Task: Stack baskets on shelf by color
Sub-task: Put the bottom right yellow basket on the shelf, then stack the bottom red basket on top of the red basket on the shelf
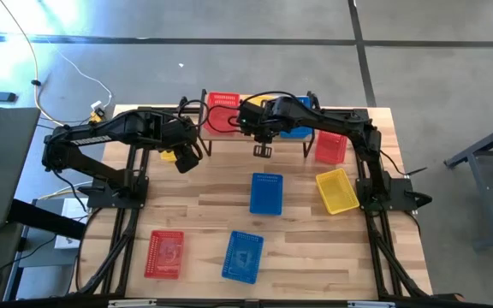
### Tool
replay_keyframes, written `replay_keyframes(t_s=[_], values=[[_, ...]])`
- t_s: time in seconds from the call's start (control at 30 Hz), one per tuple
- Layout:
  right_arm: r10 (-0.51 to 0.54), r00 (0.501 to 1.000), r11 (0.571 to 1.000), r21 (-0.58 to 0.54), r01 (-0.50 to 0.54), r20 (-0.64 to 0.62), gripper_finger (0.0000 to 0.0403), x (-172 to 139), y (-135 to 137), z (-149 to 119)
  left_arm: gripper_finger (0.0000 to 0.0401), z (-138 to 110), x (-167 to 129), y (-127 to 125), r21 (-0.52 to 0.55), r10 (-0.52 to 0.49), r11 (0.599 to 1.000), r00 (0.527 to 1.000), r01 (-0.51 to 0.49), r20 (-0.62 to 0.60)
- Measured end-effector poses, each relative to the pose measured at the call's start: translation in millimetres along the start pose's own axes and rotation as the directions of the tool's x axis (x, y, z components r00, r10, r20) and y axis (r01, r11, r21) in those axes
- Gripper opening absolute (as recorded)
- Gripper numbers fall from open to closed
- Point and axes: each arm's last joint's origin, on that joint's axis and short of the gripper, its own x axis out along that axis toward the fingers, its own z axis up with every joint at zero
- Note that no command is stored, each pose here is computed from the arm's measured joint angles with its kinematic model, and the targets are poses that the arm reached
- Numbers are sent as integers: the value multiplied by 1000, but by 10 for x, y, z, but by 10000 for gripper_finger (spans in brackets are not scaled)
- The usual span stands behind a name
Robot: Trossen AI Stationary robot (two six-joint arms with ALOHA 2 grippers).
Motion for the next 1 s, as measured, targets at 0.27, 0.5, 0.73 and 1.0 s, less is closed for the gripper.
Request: replay_keyframes(t_s=[0.27,0.5,0.73,1.0], values=[[4,1000,1000,7,-4,-7,64,-68,14,-32,156,0,0,0,-1,0,1000,1000,0,0],[4,1000,1000,5,-4,-9,64,-77,22,-36,156,-8,-4,-25,-24,-70,997,997,69,-22],[-2,999,1000,25,1,32,64,-215,5,-57,156,-29,-30,-94,-5,-119,993,992,119,-29],[-7,996,999,39,4,86,64,-427,-17,-108,156,-147,-120,-292,18,-250,967,963,253,-104]])
